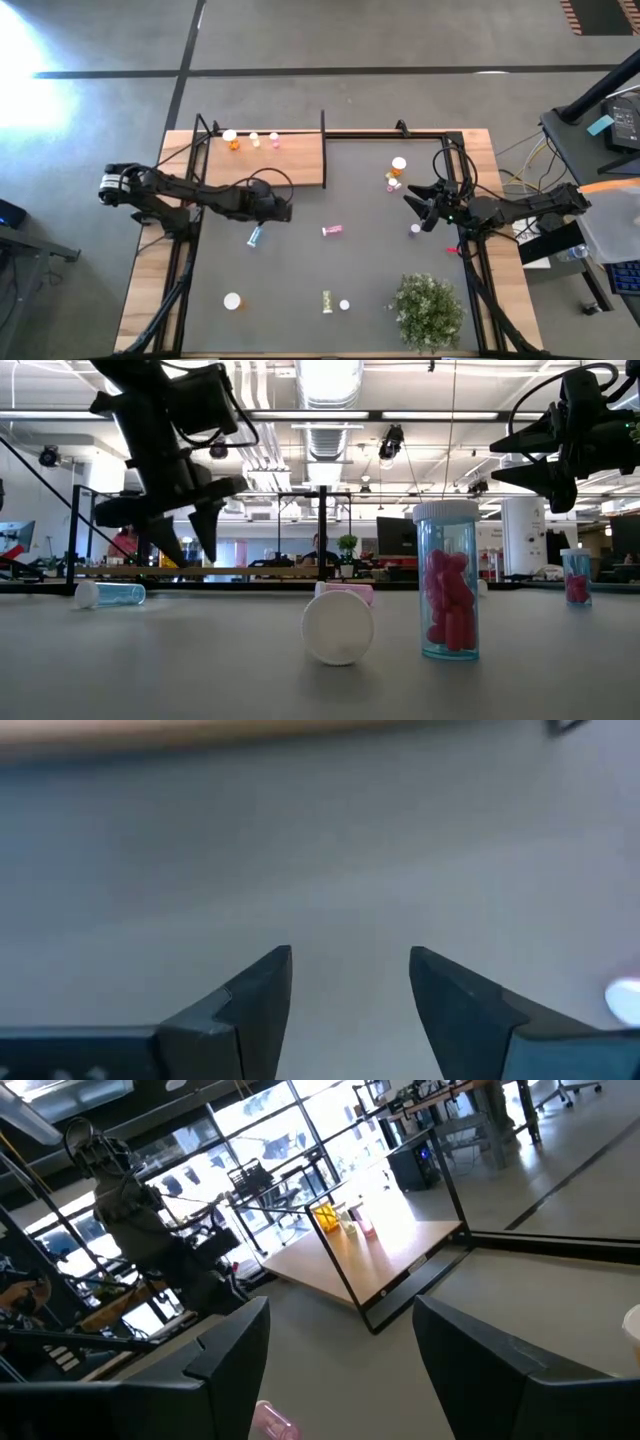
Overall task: Pick and place medicine bottles onto shelf by color
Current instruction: Put the top left blue pill bottle on the shelf
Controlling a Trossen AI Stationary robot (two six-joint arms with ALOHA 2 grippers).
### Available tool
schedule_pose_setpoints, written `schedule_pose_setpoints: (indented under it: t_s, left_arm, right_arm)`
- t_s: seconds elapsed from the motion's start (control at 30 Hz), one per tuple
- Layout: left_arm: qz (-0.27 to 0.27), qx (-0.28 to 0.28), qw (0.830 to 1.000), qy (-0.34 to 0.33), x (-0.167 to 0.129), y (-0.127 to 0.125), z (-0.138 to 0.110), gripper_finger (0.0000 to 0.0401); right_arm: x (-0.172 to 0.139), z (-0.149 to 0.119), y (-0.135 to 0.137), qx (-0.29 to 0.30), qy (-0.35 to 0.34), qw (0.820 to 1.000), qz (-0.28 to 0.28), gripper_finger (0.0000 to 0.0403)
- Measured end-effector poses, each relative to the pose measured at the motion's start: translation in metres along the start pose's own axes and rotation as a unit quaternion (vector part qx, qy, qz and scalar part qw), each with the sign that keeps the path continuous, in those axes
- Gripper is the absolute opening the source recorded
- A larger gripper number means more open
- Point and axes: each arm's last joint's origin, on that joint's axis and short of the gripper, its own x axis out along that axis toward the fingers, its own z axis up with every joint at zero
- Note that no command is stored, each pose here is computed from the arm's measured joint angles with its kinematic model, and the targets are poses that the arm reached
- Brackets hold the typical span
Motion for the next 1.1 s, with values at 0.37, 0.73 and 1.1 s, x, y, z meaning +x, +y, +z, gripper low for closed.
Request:
schedule_pose_setpoints:
  t_s: [0.37,0.73,1.1]
  left_arm:
    - [0.034,-0.028,0.989,0.144,-0.008,0.004,-0.006,0.0187]
    - [0.084,-0.022,0.969,0.230,-0.011,0.015,-0.013,0.0187]
    - [0.114,-0.018,0.954,0.277,0.001,0.019,-0.021,0.0187]
  right_arm:
    - [0.000,0.000,0.000,0.000,0.000,1.000,0.000,0.0237]
    - [0.000,0.000,0.000,0.000,0.000,1.000,0.000,0.0237]
    - [0.000,0.000,0.000,0.000,0.000,1.000,0.000,0.0237]
